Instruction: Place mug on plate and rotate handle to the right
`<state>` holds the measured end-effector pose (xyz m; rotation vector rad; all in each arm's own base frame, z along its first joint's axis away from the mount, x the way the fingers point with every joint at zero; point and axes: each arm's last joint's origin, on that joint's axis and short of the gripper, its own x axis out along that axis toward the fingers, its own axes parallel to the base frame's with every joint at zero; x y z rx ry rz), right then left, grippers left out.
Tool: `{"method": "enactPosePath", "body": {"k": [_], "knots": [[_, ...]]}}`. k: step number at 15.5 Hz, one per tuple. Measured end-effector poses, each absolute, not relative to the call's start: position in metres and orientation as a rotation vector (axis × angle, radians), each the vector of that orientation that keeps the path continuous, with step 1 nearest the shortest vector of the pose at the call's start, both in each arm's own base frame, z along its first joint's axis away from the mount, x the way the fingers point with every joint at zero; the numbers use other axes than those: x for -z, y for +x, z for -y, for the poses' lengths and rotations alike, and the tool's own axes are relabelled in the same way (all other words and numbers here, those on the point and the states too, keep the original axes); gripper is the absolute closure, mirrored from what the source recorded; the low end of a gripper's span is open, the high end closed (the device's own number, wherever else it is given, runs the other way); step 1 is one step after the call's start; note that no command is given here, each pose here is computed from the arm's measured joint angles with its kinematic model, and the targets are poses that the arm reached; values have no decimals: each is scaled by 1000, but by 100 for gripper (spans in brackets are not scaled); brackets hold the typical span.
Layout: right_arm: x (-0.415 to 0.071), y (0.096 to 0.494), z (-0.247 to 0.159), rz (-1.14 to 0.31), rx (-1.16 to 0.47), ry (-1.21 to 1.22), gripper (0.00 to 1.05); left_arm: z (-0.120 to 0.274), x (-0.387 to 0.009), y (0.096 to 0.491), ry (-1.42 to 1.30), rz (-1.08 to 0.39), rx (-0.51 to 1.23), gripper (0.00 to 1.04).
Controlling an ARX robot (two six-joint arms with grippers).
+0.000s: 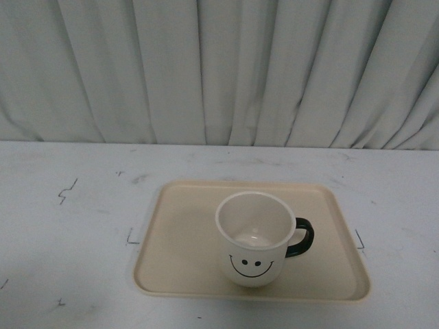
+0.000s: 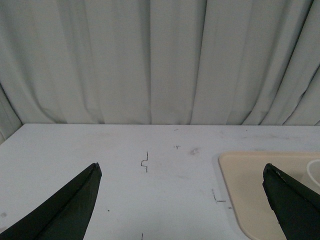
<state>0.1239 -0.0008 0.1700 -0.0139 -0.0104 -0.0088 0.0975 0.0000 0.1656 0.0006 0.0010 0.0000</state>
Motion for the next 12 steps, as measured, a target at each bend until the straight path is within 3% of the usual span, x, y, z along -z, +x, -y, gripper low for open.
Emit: {"method": "enactPosePath", "body": {"k": [10, 12], "knots": [[-170, 108, 1, 14, 9, -14, 103, 0, -166, 98, 1, -1, 0, 7], [-163, 101, 1, -42, 6, -14, 103, 0, -166, 98, 1, -1, 0, 7]]}}
